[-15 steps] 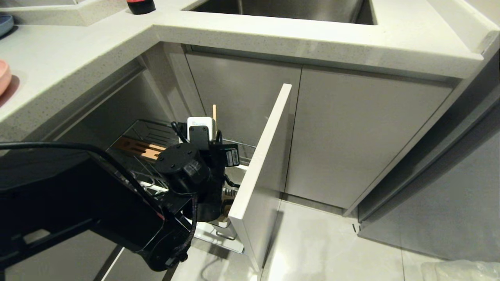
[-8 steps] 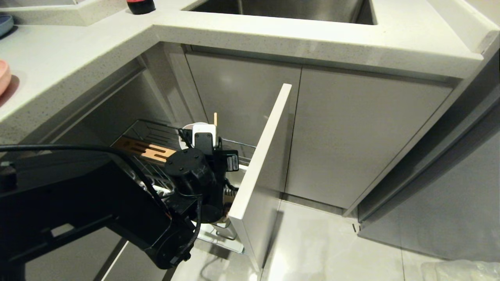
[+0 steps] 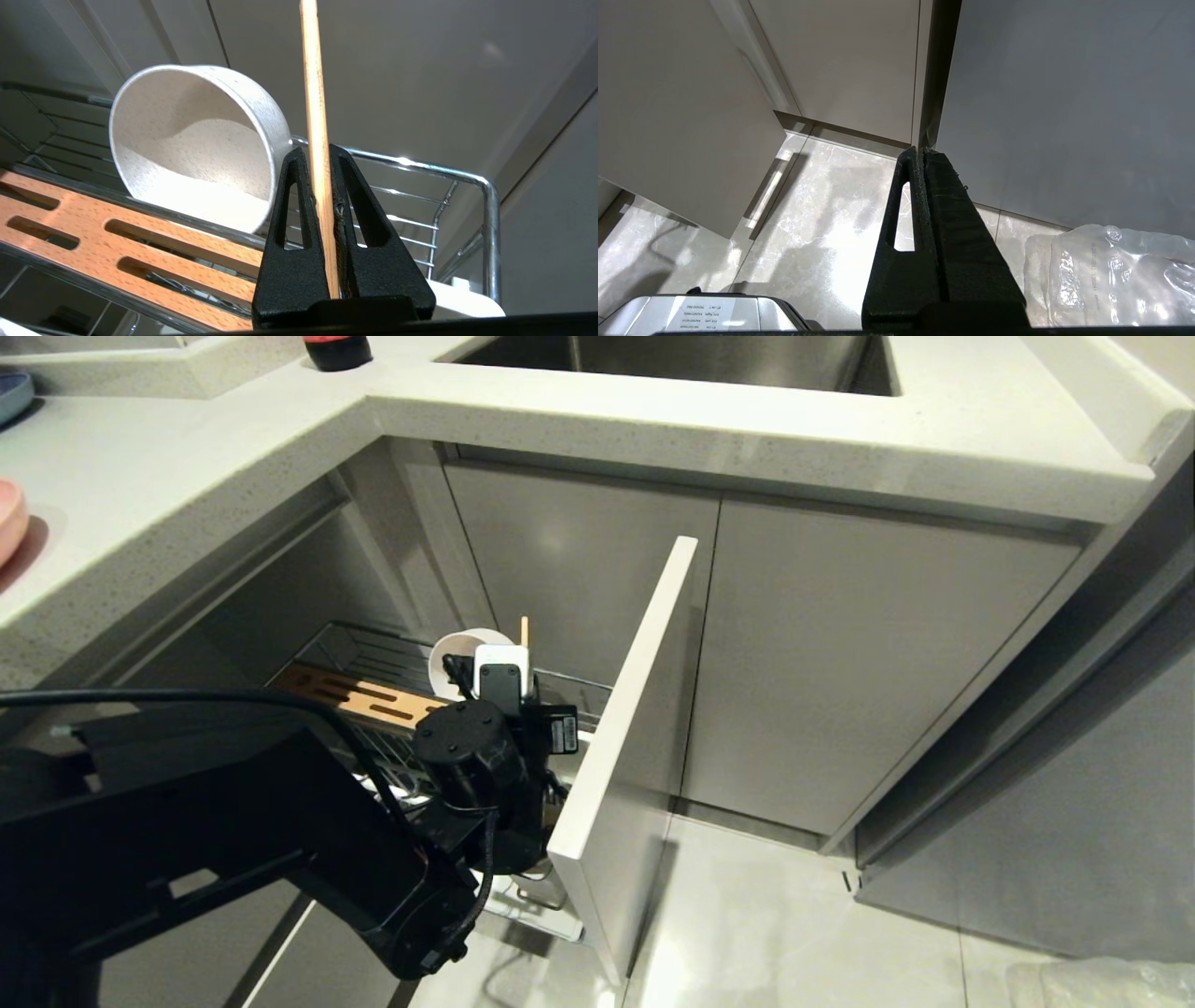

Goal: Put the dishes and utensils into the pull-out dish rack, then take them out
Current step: Pick up the chopsticks and place it in the cupboard

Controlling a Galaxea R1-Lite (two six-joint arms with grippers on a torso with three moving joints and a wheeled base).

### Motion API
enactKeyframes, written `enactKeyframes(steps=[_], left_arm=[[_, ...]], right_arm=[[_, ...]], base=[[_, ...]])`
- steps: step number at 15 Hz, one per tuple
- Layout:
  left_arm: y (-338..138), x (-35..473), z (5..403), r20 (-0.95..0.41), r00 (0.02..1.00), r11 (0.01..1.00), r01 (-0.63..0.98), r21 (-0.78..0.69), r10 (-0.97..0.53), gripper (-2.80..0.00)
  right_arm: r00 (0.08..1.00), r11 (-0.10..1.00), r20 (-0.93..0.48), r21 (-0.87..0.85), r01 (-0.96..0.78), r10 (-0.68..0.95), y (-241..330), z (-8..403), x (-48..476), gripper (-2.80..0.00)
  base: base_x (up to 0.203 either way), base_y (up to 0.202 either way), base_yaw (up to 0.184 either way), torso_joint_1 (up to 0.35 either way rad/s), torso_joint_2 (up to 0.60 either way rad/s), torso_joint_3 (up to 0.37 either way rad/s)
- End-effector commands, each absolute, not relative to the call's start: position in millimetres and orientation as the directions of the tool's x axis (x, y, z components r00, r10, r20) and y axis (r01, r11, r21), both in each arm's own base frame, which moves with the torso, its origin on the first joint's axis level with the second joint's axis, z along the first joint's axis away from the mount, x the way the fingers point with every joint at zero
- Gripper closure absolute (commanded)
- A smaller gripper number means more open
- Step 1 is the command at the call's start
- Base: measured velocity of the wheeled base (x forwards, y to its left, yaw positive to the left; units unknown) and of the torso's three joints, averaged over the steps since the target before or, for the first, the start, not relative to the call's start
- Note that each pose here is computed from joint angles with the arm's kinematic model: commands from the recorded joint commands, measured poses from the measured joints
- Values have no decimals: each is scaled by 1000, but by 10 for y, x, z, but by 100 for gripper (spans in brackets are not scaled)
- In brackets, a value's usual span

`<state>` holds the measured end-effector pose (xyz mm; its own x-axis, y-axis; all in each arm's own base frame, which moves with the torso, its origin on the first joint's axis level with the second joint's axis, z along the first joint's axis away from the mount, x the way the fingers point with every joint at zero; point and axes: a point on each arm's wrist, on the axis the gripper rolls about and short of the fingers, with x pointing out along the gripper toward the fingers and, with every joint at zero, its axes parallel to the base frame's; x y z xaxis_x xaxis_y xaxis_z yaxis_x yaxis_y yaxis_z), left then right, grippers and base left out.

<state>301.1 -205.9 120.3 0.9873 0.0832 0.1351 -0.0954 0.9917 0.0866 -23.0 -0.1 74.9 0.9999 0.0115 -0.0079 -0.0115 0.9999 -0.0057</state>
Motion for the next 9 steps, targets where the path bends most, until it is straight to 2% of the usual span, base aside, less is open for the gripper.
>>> enactKeyframes(steps=[1,9], left_arm=[[-2071,3023,1153,128,988,991,-98,87,86,0],[-2095,3075,1164,139,986,992,-107,72,96,0]], right_arm=[[1000,1000,-8,-6,-12,12,-1,748,-230,0],[1000,1000,-8,-6,-12,12,-1,748,-230,0]], base=[[0,0,0,0,0,0],[0,0,0,0,0,0]])
